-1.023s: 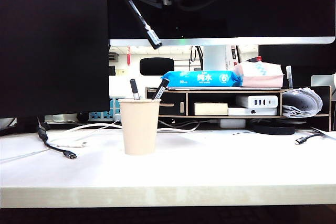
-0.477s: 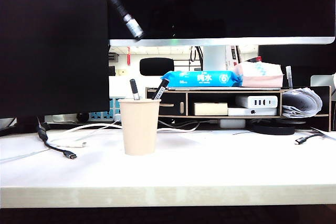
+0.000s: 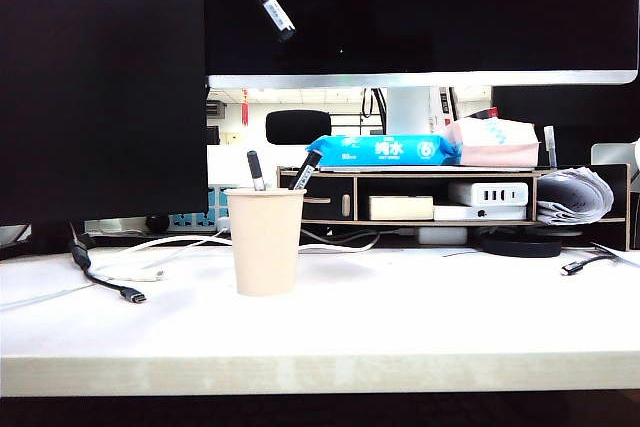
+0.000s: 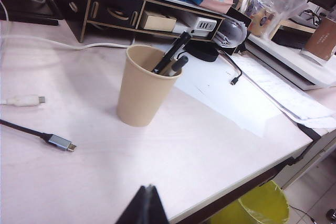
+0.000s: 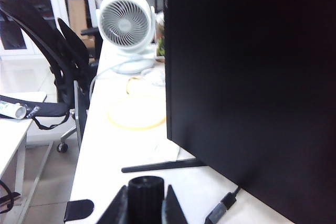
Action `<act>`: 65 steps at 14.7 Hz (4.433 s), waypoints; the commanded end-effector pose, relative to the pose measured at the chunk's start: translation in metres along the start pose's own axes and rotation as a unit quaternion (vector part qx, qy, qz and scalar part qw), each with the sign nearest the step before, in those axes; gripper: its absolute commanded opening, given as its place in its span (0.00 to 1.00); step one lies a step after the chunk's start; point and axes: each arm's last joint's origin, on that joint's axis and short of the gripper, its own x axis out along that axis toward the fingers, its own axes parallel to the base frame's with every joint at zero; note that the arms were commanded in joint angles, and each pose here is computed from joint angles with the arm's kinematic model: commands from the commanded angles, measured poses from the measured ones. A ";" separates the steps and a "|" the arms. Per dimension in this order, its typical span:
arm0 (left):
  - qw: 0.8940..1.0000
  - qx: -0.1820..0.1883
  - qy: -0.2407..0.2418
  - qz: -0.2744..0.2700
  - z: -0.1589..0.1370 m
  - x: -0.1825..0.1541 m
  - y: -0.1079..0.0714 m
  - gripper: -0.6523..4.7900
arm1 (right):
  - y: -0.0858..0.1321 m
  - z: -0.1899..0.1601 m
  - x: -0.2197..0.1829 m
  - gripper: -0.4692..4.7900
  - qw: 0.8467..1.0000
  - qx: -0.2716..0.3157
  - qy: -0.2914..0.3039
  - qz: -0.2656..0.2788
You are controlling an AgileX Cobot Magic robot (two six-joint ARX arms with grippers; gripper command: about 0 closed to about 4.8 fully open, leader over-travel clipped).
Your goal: Pick up the marker and insert it into the paper cup.
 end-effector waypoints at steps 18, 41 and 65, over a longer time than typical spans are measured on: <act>1.000 -0.003 0.006 0.001 -0.001 0.000 0.001 0.11 | 0.020 -0.068 -0.023 0.09 0.983 -0.035 -0.088 -0.159; 1.000 -0.003 0.006 0.001 -0.001 0.000 0.001 0.11 | 0.033 -0.126 0.001 0.09 0.961 0.022 -0.108 -0.253; 1.000 -0.003 0.006 0.001 -0.001 0.000 0.001 0.11 | 0.026 -0.170 0.031 0.09 0.964 0.043 -0.071 -0.254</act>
